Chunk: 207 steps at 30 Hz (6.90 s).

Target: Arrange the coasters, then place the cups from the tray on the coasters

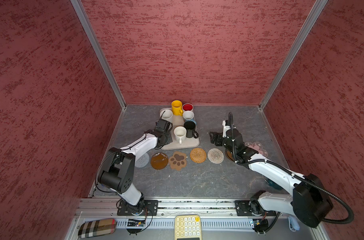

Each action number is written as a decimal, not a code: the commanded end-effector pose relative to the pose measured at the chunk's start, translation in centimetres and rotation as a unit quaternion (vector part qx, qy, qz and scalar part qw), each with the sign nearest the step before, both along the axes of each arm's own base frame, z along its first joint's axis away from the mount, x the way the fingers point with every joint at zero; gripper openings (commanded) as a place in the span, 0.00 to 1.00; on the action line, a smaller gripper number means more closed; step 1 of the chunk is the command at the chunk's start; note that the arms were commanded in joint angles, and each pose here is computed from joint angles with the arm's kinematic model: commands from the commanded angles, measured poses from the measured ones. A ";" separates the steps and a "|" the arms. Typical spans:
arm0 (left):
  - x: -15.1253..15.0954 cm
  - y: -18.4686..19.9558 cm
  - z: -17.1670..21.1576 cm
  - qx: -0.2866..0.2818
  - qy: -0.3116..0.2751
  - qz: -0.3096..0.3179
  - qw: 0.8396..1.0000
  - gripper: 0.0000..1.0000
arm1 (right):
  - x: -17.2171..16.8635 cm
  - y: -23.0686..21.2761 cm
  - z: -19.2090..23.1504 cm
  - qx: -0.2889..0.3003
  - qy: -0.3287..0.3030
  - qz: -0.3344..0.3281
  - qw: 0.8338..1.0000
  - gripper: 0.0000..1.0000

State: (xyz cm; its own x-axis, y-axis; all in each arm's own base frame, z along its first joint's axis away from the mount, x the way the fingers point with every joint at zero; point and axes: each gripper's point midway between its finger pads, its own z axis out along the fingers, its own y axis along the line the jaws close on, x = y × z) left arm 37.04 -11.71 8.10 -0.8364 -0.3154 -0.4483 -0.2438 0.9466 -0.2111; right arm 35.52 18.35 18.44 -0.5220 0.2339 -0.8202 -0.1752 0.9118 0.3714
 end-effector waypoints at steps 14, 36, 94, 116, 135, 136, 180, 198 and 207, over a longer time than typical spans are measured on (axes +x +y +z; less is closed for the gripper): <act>-1.1 0.8 2.6 0.019 -0.021 -0.028 0.999 0.00 | 0.5 0.5 2.1 0.023 -0.019 0.005 1.000 0.85; -5.9 4.7 6.6 0.058 -0.085 0.003 0.995 0.00 | -0.8 4.4 3.7 0.037 -0.025 0.117 0.992 0.91; -11.6 12.7 2.4 0.078 -0.060 0.214 0.972 0.00 | -1.2 7.0 2.3 0.038 -0.015 0.155 0.987 0.93; -12.3 12.5 1.2 0.059 -0.055 0.208 0.975 0.25 | -1.1 6.9 1.6 0.033 -0.009 0.150 0.988 0.93; -11.5 10.2 7.1 0.057 -0.099 0.100 0.988 0.98 | -1.4 6.5 2.7 0.032 -0.015 0.148 0.988 0.94; -11.5 9.8 7.6 0.056 -0.101 0.089 0.989 1.00 | -1.4 6.4 2.8 0.032 -0.015 0.147 0.989 0.94; -1.8 -10.4 4.7 0.069 -0.006 -0.133 0.989 0.62 | -2.2 -5.6 1.7 0.023 -0.033 -0.044 0.998 0.99; 0.1 -10.0 1.5 0.075 0.025 -0.109 0.991 0.32 | -2.0 -5.3 1.1 0.032 -0.031 -0.040 0.998 0.99; 0.2 -10.0 1.4 0.066 0.026 -0.113 0.991 0.06 | -1.9 -5.4 1.0 0.028 -0.030 -0.042 0.998 0.99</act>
